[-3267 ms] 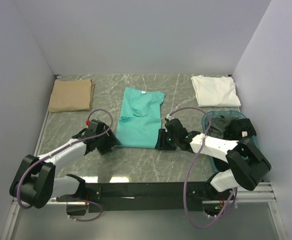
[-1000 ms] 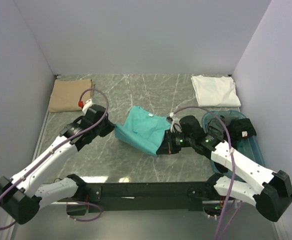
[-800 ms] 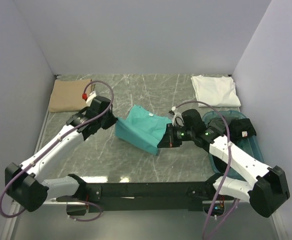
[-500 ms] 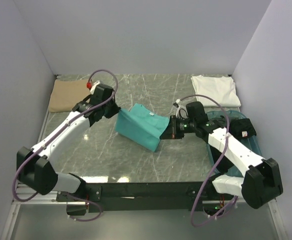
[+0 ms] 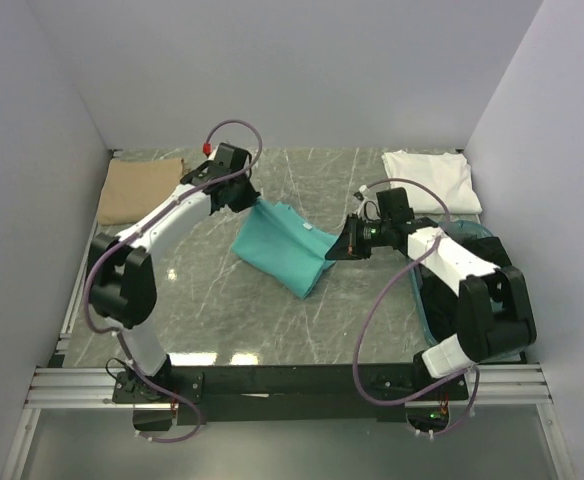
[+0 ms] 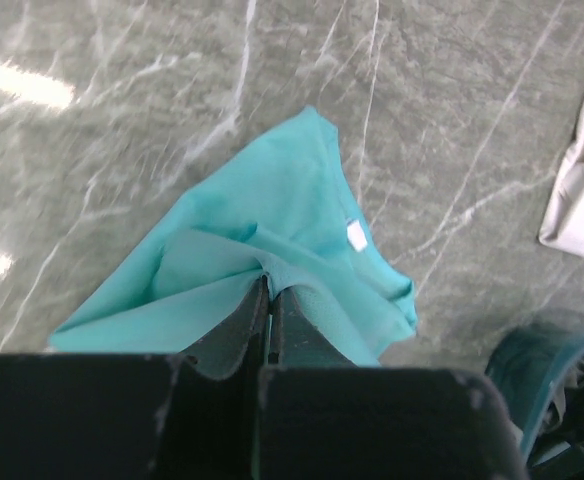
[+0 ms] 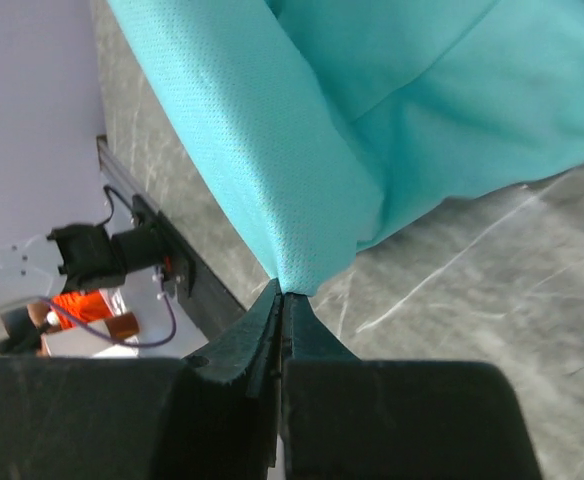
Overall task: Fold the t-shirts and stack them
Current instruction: Fold the tshirt
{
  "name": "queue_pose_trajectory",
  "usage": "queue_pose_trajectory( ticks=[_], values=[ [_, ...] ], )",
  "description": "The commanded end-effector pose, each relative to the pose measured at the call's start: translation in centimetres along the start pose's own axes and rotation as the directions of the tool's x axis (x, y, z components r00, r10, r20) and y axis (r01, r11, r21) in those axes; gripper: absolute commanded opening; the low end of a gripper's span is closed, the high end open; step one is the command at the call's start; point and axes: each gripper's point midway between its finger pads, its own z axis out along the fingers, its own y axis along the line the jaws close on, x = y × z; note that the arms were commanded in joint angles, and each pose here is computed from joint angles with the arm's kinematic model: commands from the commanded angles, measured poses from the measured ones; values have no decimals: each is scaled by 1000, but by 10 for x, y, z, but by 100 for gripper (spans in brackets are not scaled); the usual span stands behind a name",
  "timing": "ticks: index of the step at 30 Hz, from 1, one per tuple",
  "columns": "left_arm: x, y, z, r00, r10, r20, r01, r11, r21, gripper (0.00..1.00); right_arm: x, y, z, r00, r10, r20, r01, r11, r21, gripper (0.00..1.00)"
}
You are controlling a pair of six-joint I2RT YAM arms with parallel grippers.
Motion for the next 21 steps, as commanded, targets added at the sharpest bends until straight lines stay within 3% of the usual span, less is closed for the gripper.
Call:
queue_pose_trajectory(
  ticks=[1, 13, 15, 16, 18, 19, 20, 21],
  values=[
    [-37, -25, 13, 996, 10, 84, -15, 998, 54, 1, -26, -3, 0, 999, -10, 46, 10, 1000, -2, 0],
    [-21, -35, 84, 998, 52, -18, -51, 997, 58, 1, -68, -74, 19, 983, 128, 133, -150, 974, 168, 1],
    [-16, -34, 95, 997, 64, -33, -62, 996, 59, 11, -75, -85, 19, 978, 139, 156, -168, 967, 192, 3],
    [-17, -40, 97, 997, 68, -36, -65, 994, 84, 17, -85, -87, 16, 974, 133, 184, -169, 966, 197, 11],
    [-12, -41, 105, 994, 90, -63, -85, 992, 89, 42, -94, -98, 16, 971, 132, 201, -179, 955, 238, 30],
    [-13, -48, 103, 993, 95, -69, -86, 989, 116, 53, -104, -96, 13, 971, 104, 215, -157, 957, 246, 47],
    [-14, -51, 102, 993, 95, -73, -86, 989, 124, 78, -107, -98, 12, 970, 100, 220, -159, 950, 269, 55],
    [-15, -54, 99, 992, 106, -70, -96, 986, 137, 86, -112, -102, 7, 967, 88, 240, -161, 938, 308, 59]
  ],
)
